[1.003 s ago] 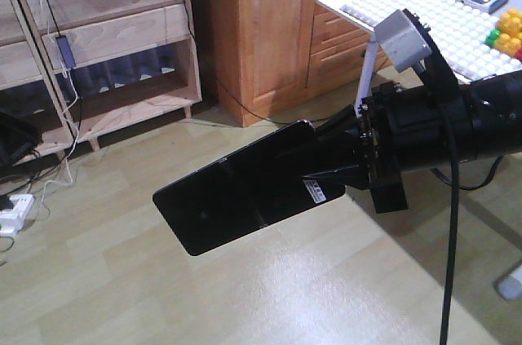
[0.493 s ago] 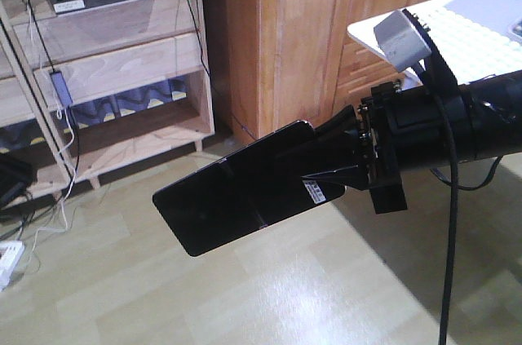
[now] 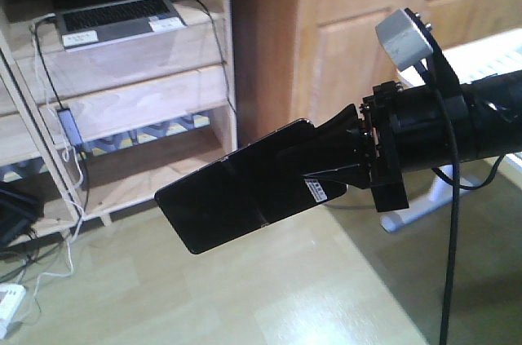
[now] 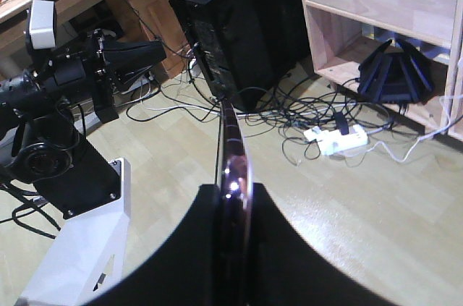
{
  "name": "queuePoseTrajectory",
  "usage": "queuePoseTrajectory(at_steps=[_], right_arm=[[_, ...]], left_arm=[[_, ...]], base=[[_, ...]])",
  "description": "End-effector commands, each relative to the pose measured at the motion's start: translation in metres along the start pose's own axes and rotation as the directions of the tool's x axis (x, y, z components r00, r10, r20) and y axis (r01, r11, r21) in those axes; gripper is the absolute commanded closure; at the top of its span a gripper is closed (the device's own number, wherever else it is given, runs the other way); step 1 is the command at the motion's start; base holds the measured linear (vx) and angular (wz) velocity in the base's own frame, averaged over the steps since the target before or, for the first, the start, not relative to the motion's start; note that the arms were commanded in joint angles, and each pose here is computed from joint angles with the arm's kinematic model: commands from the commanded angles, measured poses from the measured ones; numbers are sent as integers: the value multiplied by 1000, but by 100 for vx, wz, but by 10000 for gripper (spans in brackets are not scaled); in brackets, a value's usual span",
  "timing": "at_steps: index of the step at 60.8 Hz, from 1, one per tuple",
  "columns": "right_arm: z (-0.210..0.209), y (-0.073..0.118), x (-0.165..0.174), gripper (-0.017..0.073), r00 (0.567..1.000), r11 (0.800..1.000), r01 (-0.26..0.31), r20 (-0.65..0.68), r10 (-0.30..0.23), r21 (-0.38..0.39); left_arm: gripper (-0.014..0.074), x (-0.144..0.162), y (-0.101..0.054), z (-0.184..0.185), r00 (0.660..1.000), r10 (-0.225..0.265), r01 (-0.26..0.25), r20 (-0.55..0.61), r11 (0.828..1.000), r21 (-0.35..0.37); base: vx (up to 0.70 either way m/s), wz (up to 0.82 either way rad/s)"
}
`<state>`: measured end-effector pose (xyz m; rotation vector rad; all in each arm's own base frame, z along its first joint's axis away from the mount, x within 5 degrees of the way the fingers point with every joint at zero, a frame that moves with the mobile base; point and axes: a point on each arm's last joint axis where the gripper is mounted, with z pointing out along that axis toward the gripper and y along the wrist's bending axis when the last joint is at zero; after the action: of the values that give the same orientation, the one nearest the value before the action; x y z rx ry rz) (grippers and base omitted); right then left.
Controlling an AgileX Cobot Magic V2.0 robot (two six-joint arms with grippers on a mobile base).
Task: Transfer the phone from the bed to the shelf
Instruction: 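Hold the phone while the base drives up to the wooden shelf unit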
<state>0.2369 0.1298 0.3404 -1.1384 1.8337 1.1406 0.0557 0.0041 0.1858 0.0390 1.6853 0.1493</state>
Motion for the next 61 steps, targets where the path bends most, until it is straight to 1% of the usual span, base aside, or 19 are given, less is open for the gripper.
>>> queuePoseTrajectory(at_steps=[1, 38, 61], right_arm=[[-9, 18, -16, 561, 996, 997, 24, 89, -17, -74], [-9, 18, -16, 561, 996, 997, 24, 89, -17, -73], [-9, 18, -16, 561, 996, 997, 24, 89, -17, -73]], left_arm=[[592, -14, 2, -3, 995, -14, 15, 101, 1000, -13], [592, -14, 2, -3, 995, -14, 15, 101, 1000, -13], [592, -14, 2, -3, 995, -14, 15, 101, 1000, -13]], base=[[46, 26], [46, 33], [42, 16]])
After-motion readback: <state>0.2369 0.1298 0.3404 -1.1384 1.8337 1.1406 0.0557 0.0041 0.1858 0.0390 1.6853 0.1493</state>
